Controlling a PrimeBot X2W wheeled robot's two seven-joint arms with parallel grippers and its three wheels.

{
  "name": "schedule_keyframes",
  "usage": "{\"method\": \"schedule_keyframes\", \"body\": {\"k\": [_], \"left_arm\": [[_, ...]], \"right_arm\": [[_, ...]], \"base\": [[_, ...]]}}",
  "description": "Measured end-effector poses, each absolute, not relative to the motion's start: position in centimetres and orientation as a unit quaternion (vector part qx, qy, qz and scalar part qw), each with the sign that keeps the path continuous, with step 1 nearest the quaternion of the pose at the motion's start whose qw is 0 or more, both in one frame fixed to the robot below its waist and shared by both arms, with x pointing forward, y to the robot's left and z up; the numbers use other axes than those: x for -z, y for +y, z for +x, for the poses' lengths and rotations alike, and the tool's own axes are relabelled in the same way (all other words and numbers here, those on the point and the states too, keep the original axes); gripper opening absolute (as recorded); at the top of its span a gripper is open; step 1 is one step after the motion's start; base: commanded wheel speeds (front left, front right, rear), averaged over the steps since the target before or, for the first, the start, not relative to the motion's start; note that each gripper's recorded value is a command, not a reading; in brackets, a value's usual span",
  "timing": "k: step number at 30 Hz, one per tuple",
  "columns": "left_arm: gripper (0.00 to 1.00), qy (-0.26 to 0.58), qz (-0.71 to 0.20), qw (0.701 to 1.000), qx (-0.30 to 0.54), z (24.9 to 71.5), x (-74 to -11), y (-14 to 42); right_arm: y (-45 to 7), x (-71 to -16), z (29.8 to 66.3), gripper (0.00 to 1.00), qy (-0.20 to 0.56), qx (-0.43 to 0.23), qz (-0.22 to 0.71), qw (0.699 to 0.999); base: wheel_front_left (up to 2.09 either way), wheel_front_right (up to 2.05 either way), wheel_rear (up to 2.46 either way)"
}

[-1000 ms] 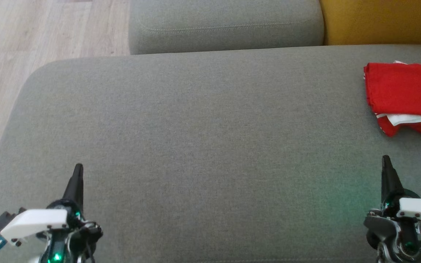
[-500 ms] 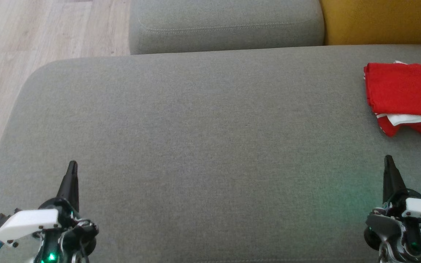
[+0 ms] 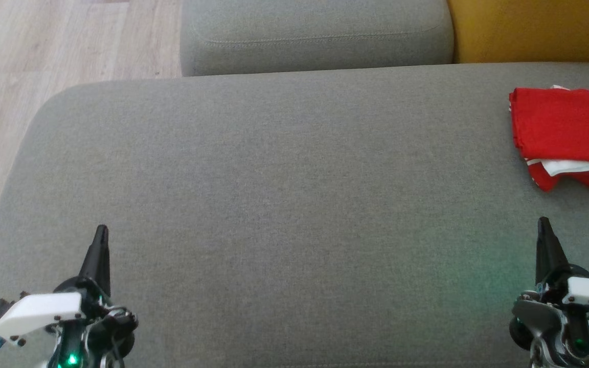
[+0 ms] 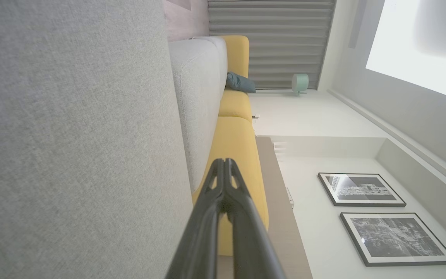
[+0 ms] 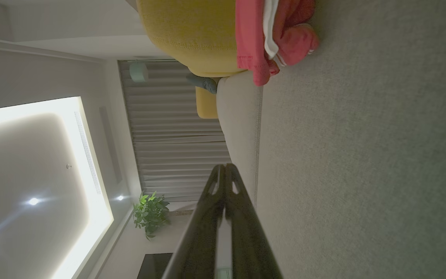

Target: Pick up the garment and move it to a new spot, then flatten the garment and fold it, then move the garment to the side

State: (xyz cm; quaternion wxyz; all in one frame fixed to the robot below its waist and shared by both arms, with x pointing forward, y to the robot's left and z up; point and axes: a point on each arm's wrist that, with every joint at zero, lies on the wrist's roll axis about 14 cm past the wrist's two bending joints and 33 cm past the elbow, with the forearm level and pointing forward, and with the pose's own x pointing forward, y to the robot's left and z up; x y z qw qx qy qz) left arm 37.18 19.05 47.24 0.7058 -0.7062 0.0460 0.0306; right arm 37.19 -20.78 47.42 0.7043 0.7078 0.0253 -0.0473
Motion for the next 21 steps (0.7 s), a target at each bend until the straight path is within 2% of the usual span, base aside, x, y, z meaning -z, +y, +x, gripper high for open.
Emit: {"method": "schedule_keyframes", "body": {"k": [21], "left_arm": [[0.0, 0.046, -0.707, 0.705, -0.031, 37.18, -47.24, 19.04]], "right_arm": [[-20.78, -47.41, 37.19, 0.0, 0.025, 0.047, 0.708, 0.704]], "base": [[0.0, 0.0, 0.0]]}}
